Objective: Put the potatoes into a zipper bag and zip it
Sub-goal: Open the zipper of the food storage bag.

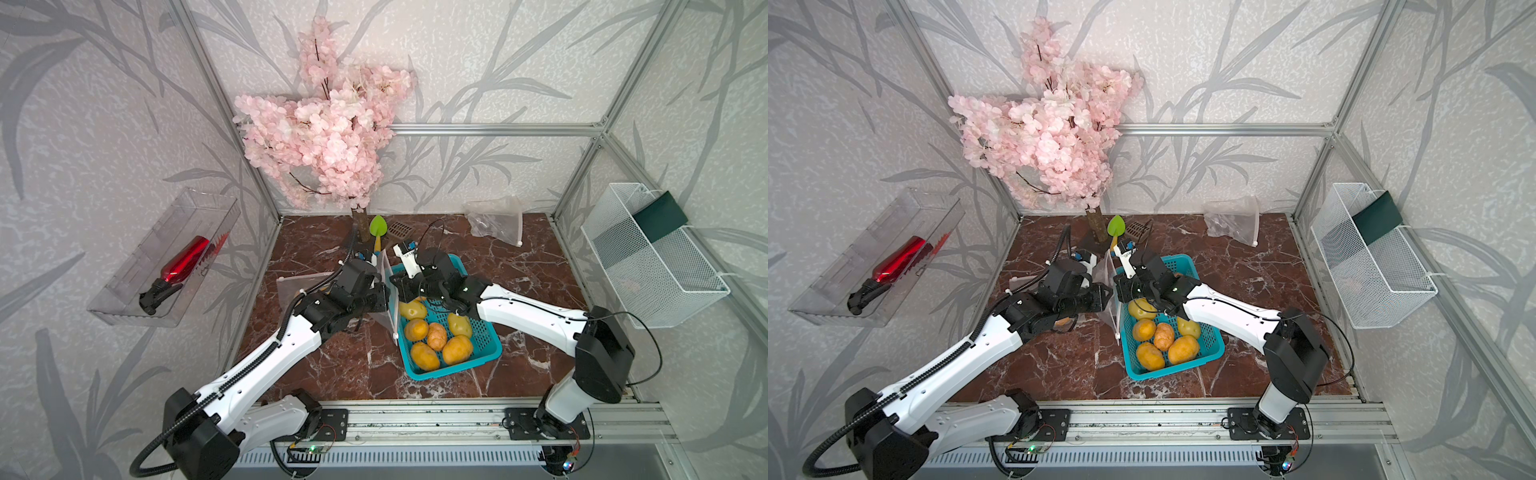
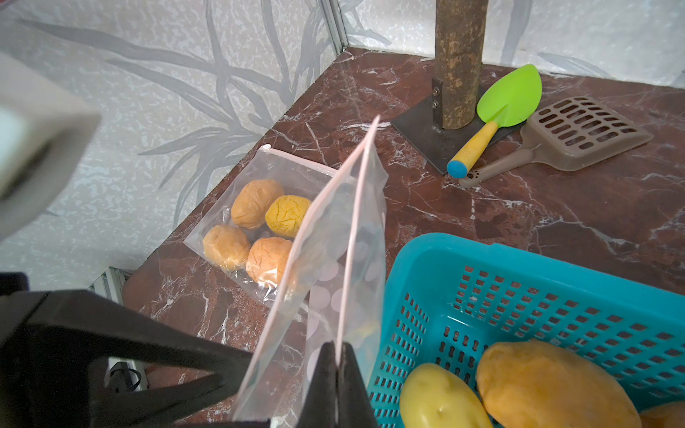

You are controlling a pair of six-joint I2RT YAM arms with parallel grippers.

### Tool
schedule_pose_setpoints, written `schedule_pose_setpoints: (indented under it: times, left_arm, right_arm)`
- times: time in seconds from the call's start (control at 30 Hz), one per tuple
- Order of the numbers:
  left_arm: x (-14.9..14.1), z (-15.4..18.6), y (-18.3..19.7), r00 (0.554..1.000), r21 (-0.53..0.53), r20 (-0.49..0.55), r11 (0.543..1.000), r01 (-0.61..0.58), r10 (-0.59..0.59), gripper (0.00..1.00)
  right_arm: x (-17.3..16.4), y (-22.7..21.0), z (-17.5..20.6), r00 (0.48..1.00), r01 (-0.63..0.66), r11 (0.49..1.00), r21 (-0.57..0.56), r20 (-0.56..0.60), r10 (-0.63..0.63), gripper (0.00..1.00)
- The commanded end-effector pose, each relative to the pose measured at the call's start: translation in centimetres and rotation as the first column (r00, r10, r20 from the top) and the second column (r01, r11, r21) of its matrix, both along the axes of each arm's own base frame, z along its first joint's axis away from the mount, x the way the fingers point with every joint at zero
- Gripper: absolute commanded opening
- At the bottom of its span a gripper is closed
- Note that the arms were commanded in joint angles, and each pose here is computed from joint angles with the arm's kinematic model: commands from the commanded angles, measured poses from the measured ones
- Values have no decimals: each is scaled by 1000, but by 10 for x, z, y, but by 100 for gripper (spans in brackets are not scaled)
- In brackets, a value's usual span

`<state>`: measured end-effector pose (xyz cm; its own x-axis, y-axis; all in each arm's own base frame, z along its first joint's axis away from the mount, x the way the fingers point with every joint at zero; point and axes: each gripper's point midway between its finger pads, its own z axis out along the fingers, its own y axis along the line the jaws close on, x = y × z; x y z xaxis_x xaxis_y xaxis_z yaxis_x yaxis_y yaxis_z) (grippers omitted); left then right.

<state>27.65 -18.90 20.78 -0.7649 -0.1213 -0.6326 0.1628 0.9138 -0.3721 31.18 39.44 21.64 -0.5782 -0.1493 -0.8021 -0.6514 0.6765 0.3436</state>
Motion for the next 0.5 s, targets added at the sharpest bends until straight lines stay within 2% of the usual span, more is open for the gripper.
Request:
schedule_pose_setpoints:
  times: [0.0, 0.37, 0.47]
  left_arm:
    - [3, 0, 4, 1000, 25, 14, 999, -25, 25, 29]
    - [14, 6, 7, 997, 54, 36, 996, -67, 65, 4]
    - [14, 12, 18, 993, 77, 40, 991, -113, 110, 0]
  right_arm:
    - [4, 2, 22, 999, 8, 999, 42, 31, -10, 0]
    - [5, -8, 12, 998, 43, 999, 2, 35, -43, 0]
    - [4, -12, 9, 998, 53, 999, -7, 30, -52, 0]
